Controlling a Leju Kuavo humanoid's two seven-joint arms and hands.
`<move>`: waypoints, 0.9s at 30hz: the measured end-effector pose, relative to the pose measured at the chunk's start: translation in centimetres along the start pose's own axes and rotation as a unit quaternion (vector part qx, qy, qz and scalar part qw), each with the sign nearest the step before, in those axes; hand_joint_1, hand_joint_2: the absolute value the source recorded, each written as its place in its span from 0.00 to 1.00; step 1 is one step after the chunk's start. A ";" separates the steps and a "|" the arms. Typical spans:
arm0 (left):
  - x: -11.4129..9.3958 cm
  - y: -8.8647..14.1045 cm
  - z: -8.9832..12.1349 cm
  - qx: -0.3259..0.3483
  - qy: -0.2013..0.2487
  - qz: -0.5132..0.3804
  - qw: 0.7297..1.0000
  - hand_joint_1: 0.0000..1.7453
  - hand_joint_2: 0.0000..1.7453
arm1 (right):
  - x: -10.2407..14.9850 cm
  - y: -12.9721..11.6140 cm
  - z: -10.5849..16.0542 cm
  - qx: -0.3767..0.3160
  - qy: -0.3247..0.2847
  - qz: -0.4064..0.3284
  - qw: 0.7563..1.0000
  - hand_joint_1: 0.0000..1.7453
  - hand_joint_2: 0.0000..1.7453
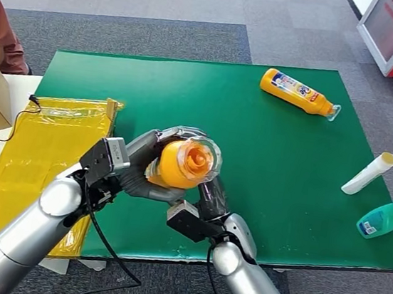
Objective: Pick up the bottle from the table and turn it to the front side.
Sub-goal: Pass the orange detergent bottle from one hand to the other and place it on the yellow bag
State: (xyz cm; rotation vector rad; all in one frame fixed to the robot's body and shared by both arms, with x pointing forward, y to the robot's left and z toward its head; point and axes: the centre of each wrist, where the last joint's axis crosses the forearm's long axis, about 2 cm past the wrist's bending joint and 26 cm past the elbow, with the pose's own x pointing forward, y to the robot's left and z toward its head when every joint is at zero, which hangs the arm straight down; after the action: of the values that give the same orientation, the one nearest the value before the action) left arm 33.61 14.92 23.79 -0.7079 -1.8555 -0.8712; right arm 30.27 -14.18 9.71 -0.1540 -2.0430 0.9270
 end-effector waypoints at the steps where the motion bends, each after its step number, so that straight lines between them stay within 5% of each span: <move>1: 0.0 0.0 0.0 0.001 0.000 -0.002 1.000 1.00 1.00 | 0.0 0.0 0.0 0.001 0.001 0.000 1.000 1.00 1.00; 10: 0.0 0.0 0.0 0.006 0.001 -0.006 1.000 1.00 1.00 | 0.0 0.3 0.1 0.005 0.000 0.000 1.000 1.00 1.00; 14: 0.0 0.1 0.0 0.009 0.001 -0.007 1.000 1.00 1.00 | 0.0 0.4 0.1 0.007 0.001 0.000 1.000 0.00 1.00; 22: 0.5 -0.2 0.0 0.050 -0.021 -0.052 0.997 1.00 1.00 | -0.2 0.7 0.5 0.016 0.032 -0.035 0.999 0.00 1.00; 27: 1.0 0.1 1.4 0.175 -0.040 -0.224 0.958 1.00 1.00 | -0.9 0.2 1.7 -0.010 0.080 -0.145 0.986 0.00 1.00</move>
State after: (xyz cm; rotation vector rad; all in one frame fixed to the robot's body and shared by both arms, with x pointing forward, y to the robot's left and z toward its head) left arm 32.58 16.26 24.32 -0.1006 -2.2118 -0.7658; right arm 29.53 -15.33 8.37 0.0557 -1.8666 0.6900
